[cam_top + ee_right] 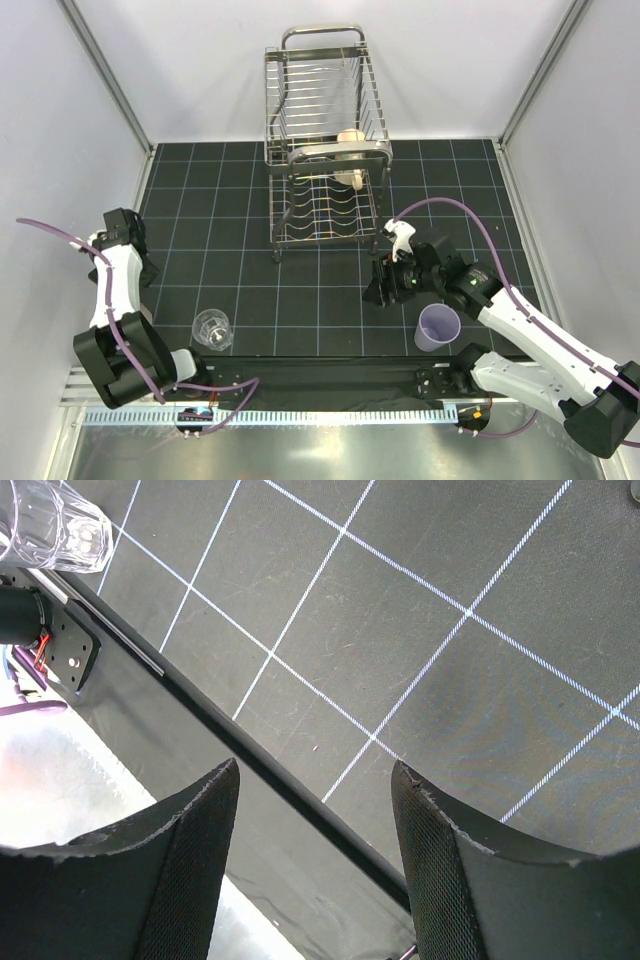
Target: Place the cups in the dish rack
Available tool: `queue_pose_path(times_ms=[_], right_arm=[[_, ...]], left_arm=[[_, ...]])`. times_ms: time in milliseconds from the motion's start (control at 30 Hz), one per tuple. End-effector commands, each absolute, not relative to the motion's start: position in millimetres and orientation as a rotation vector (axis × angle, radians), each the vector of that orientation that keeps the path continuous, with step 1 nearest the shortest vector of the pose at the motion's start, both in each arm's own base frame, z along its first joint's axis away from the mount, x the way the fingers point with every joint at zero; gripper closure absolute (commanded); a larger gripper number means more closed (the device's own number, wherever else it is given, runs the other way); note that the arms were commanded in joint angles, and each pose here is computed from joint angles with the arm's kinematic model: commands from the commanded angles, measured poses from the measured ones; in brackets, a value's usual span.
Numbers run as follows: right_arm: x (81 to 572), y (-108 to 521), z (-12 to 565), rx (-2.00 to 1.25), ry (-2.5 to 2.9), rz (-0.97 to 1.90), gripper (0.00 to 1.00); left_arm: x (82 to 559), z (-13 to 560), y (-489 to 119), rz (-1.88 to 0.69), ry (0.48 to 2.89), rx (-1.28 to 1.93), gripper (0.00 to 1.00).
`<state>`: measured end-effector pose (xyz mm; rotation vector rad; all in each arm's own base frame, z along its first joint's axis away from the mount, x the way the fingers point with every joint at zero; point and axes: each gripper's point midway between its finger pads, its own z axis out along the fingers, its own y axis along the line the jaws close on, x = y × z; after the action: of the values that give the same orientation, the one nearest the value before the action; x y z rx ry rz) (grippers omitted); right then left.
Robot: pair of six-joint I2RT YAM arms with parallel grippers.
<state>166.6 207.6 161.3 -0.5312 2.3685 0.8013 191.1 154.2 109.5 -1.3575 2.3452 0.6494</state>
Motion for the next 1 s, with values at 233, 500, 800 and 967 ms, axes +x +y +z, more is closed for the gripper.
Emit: queue_pose_path(times_ms=[233, 500, 800, 967], right_arm=[[173, 213, 178, -0.545, 2.308, 0.816, 0.36], [175, 212, 184, -0.526, 2.302, 0.807, 0.36], [178, 212, 193, -0.500, 2.295, 0.801, 0.36], [181, 211, 198, -0.476, 2.294, 0.789, 0.36]], left_arm=[[195, 97, 159, 0.612, 2.312, -1.443, 0.55], [191, 100, 156, 0.525, 2.225, -1.524, 1.00], [211, 170, 148, 0.339, 2.015, -1.419, 1.00], [233, 247, 122, 0.084, 1.834, -1.308, 1.00]])
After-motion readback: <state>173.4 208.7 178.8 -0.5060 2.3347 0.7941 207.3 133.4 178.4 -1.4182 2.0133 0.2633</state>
